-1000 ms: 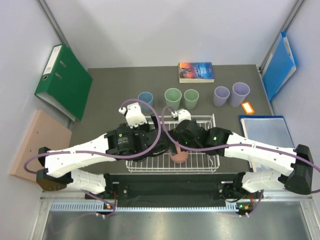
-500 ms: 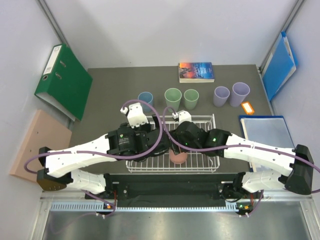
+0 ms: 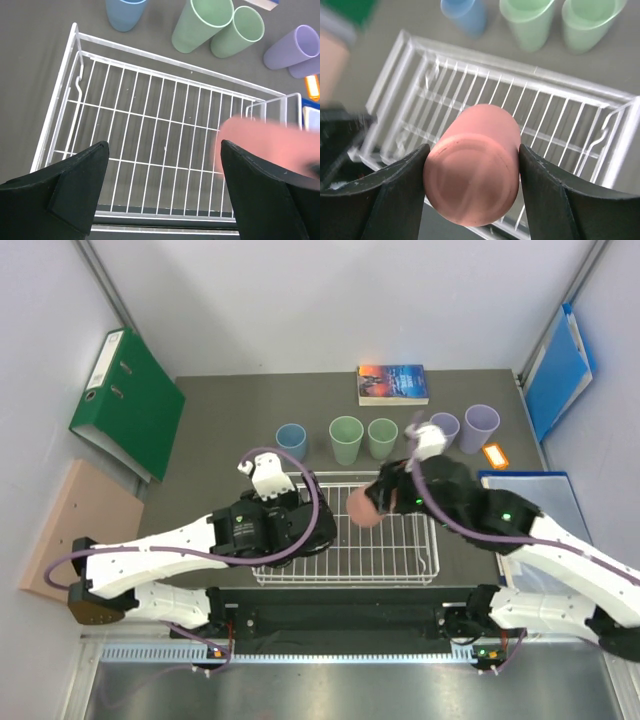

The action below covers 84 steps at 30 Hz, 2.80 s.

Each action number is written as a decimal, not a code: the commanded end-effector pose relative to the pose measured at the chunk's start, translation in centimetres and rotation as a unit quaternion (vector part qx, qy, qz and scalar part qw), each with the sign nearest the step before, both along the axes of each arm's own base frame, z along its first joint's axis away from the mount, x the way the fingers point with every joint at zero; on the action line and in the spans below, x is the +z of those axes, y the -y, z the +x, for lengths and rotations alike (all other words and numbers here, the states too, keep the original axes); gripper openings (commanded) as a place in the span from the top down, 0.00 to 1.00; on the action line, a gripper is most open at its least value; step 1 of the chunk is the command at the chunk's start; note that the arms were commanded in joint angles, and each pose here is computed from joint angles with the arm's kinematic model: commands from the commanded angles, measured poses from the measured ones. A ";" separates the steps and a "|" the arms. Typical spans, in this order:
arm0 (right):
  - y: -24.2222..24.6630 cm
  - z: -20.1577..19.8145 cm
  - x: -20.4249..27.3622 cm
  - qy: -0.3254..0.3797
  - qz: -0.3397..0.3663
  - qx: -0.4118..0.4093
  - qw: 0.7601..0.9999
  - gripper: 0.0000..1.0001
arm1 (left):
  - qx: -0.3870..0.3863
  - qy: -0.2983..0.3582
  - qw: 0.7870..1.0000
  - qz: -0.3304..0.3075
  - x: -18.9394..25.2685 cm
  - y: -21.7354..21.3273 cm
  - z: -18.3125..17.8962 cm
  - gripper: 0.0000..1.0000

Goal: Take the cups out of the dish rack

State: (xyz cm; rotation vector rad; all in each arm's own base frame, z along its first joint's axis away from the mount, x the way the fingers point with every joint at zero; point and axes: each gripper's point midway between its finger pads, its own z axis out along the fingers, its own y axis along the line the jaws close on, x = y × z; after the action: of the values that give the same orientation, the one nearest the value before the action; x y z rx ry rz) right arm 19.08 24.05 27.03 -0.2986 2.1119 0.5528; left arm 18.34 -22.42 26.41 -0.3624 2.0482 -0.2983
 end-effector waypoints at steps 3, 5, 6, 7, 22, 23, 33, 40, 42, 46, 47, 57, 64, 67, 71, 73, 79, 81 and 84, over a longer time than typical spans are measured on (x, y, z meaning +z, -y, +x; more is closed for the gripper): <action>4.0 2.6 6.5 0.064 0.189 -0.050 0.979 1.00 | -0.032 0.045 0.995 -0.083 2.0 1.6 0.4 0.03; 4.5 2.8 7.0 0.066 0.235 -0.034 0.969 1.00 | -0.047 0.062 0.986 -0.145 3.7 2.4 0.3 0.01; 5.2 3.5 7.0 0.057 0.255 -0.048 0.964 1.00 | -0.047 0.064 0.984 -0.157 3.3 2.4 0.3 0.01; 4.5 3.0 6.3 0.037 0.267 -0.019 0.963 1.00 | -0.055 0.080 0.973 -0.208 4.9 3.3 0.4 0.01; 1.0 1.3 9.9 0.014 0.473 0.128 0.872 1.00 | -0.238 0.128 0.888 -0.372 10.7 5.9 0.8 0.01; 1.1 1.3 10.1 0.015 0.477 0.129 0.869 1.00 | -0.248 0.124 0.887 -0.370 10.7 6.3 0.8 0.01; 0.8 1.5 10.8 0.020 0.475 0.135 0.869 1.00 | -0.301 0.098 0.869 -0.381 10.2 9.5 0.3 0.05; 1.0 1.8 9.4 0.013 0.466 0.122 0.876 1.00 | -0.314 0.106 0.859 -0.390 11.0 9.6 0.1 0.42; 1.1 1.9 8.8 0.008 0.464 0.114 0.879 1.00 | -0.314 0.110 0.858 -0.392 11.3 9.4 0.1 0.66; 1.5 2.2 7.6 0.001 0.449 0.095 0.888 1.00 | -0.304 0.106 0.865 -0.384 11.2 8.9 0.2 1.00; 1.7 2.5 7.8 0.005 0.444 0.086 0.892 1.00 | -0.295 0.102 0.872 -0.378 10.8 8.5 0.4 1.00; 5.1 5.0 4.2 0.000 0.272 -0.035 0.962 0.00 | -0.232 0.072 0.937 -0.251 10.2 6.4 3.6 1.00; 11.0 5.5 2.6 0.005 0.138 -0.163 0.977 0.00 | -0.127 0.054 0.988 -0.074 9.9 3.3 9.4 1.00; 12.7 4.7 1.3 -0.010 0.091 -0.187 0.978 0.00 | -0.040 0.021 0.998 0.044 9.1 -0.2 13.3 1.00; 14.7 3.8 0.1 -0.025 0.032 -0.212 0.976 0.00 | 0.056 -0.043 0.987 0.141 7.3 -5.3 18.2 1.00; 15.8 3.4 -0.3 -0.033 0.002 -0.226 0.974 0.00 | 0.100 -0.071 0.981 0.150 6.4 -8.4 21.4 1.00; 16.0 2.8 -0.1 -0.036 -0.006 -0.218 0.975 0.00 | 0.137 -0.174 0.969 0.109 -0.3 -14.4 26.7 1.00; 16.0 2.8 -0.4 -0.040 -0.007 -0.218 0.975 0.00 | 0.129 -0.190 0.969 0.089 -1.9 -15.0 28.1 1.00; 16.2 2.8 -0.8 -0.043 -0.013 -0.223 0.974 0.00 | 0.111 -0.208 0.969 0.076 -3.5 -14.5 29.4 1.00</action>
State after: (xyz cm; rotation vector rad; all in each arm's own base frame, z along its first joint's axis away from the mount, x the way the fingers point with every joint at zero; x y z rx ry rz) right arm 21.87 8.59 25.12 0.1946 2.2062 0.3111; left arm 47.07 -5.89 21.99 -0.6603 2.3491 0.2240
